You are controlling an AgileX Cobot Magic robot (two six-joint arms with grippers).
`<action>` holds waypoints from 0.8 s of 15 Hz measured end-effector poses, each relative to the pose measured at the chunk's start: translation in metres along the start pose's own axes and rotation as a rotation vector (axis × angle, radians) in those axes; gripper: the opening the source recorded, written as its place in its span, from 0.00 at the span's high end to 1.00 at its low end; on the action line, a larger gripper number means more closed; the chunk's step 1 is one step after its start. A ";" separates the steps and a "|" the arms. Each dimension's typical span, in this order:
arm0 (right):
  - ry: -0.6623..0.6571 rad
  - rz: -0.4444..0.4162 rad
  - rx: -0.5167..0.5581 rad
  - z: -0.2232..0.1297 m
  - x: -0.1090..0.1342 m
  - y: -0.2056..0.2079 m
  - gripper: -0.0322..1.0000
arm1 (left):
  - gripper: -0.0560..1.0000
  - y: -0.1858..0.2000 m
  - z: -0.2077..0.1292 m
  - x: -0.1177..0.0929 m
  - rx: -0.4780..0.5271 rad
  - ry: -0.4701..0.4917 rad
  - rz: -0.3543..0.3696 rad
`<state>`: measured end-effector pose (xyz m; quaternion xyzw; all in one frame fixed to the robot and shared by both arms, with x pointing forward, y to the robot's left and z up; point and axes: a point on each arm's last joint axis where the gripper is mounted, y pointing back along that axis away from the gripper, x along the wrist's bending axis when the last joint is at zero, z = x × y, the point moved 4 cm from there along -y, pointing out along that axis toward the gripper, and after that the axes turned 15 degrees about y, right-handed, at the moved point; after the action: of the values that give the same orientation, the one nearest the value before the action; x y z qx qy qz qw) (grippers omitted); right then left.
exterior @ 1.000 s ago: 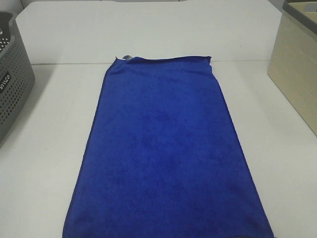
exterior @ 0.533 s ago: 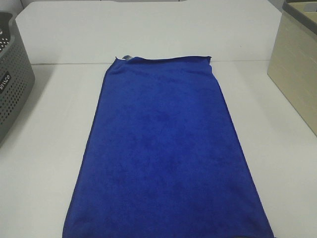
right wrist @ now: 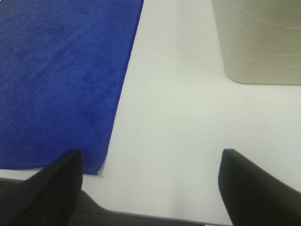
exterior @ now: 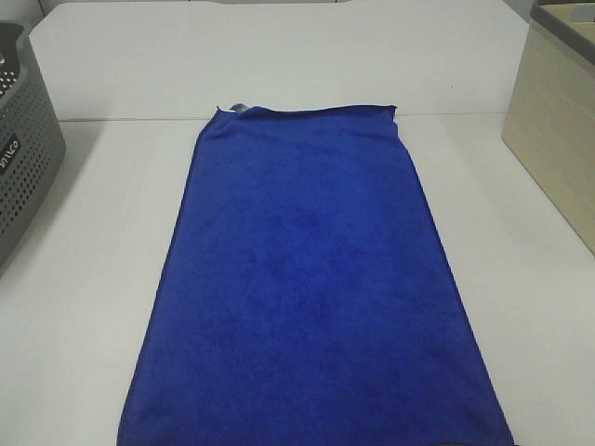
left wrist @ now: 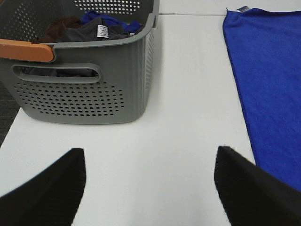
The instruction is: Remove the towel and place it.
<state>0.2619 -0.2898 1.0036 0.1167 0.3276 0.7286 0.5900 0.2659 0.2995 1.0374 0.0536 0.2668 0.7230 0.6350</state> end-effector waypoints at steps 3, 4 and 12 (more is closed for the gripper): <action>0.000 -0.002 0.001 0.000 0.000 0.000 0.22 | 0.27 0.000 0.000 -0.001 0.004 0.002 -0.014; 0.000 -0.002 0.001 0.000 0.000 0.000 0.22 | 0.27 0.000 0.000 -0.001 0.004 0.002 -0.014; -0.001 -0.001 0.000 0.000 0.000 0.000 0.22 | 0.27 0.000 0.000 -0.001 0.004 0.002 -0.014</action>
<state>0.2619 -0.2898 1.0036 0.1169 0.3276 0.7283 0.5904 0.2660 0.2982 1.0374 0.0525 0.2692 0.7178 0.6399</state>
